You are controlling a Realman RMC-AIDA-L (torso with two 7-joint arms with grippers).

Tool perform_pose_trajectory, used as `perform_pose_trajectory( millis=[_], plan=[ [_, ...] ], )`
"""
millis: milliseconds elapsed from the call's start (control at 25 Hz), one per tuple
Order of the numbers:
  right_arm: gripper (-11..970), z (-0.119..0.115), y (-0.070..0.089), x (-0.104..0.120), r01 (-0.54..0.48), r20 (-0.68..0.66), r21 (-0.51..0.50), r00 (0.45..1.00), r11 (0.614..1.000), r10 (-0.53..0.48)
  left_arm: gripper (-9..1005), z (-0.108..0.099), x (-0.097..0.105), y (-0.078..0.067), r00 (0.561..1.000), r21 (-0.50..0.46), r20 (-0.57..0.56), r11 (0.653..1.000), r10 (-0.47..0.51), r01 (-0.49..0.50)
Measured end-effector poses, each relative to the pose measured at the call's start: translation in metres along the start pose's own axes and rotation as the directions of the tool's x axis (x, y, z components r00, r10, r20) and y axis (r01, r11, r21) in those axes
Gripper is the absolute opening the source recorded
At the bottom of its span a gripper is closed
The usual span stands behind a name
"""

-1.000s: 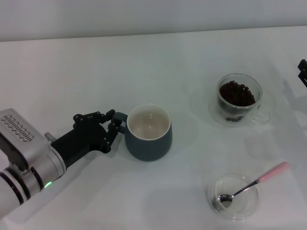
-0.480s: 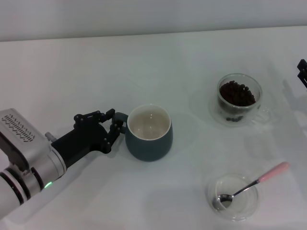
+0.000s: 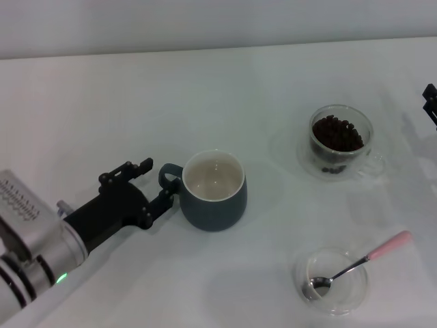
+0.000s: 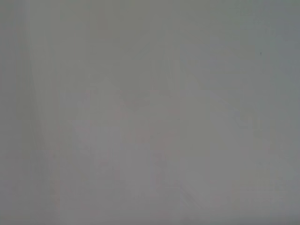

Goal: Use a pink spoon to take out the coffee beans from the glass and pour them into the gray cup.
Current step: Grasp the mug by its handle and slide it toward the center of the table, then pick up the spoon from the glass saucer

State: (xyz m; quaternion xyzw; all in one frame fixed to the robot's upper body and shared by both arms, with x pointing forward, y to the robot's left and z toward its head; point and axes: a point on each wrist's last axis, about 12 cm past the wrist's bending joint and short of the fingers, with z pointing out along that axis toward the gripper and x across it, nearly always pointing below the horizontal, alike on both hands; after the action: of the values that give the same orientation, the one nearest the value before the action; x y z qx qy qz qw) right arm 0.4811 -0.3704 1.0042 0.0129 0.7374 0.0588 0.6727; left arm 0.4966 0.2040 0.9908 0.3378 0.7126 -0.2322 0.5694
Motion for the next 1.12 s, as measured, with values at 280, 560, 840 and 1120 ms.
perform_pose_trajectory(
  millis=[280,560,840,1120],
  plan=[
    [677,-0.003,-0.001,0.002,-0.001,-0.005,0.004,1.0,1.0,0.001,609,-0.013,0.007,-0.004,1.0,-0.029,0.016,0.999,-0.021,0.022],
    [677,-0.014,-0.009,0.005,0.003,-0.018,0.028,1.0,1.0,-0.003,606,-0.043,0.014,-0.006,0.992,-0.108,0.102,0.99,-0.08,0.091],
    [676,-0.037,-0.029,0.007,-0.079,-0.028,0.085,0.996,0.993,0.081,605,-0.069,0.015,-0.001,0.975,-0.202,0.203,0.97,-0.091,0.133],
    [676,-0.066,-0.058,0.002,-0.299,-0.061,0.105,0.95,0.948,0.306,607,-0.081,0.014,0.001,0.963,-0.244,0.254,0.958,-0.088,0.151]
  ],
)
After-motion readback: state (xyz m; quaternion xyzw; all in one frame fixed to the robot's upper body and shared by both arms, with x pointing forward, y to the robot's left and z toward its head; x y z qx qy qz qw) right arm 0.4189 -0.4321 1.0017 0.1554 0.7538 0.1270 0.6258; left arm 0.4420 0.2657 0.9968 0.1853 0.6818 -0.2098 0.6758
